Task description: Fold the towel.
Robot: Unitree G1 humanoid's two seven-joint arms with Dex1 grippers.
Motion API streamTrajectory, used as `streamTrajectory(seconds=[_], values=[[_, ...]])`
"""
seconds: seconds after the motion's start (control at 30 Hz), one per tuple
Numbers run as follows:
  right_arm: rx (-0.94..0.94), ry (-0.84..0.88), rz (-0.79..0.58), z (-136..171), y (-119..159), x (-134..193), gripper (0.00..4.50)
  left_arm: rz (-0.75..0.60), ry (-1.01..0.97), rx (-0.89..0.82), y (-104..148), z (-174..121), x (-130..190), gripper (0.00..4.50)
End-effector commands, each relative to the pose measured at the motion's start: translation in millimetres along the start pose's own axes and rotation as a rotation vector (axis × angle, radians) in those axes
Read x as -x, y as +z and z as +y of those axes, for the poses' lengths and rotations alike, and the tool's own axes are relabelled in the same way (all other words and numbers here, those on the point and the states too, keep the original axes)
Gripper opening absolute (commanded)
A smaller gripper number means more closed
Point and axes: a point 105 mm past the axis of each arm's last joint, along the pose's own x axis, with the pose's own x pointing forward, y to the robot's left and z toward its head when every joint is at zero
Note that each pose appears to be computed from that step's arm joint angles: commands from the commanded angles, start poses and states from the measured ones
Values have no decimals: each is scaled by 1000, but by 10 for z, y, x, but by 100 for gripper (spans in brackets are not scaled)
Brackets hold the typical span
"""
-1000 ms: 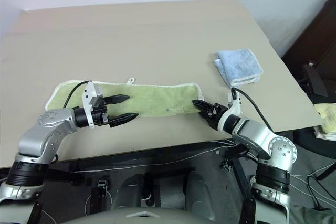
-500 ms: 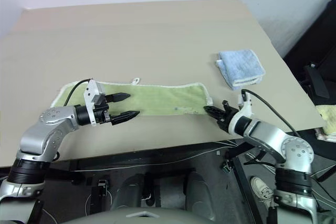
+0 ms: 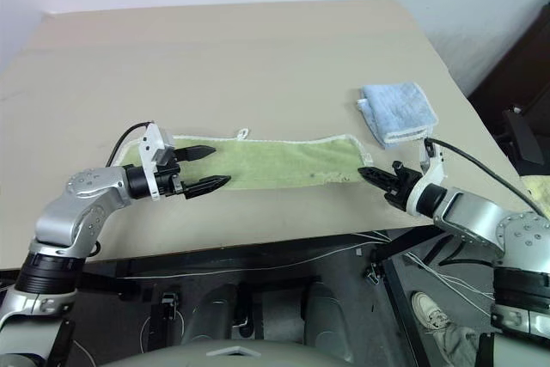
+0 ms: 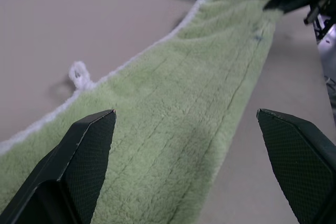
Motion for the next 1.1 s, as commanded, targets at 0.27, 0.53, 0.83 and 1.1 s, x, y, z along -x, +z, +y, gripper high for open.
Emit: streamTrajectory(seconds=[0.27, 0.53, 0.83, 1.1], values=[[284, 231, 71, 774, 26, -160, 2, 1, -4, -51, 16, 18, 59, 450], [461, 334, 252, 1069, -332, -528, 2, 3, 22, -65, 51, 52, 70, 450], [533, 370, 374, 1110, -638, -979, 2, 5, 61, -67, 16, 53, 126, 450], [591, 369, 409, 1081, -796, -1165, 2, -46, 161, -76, 117, 226, 281, 450]])
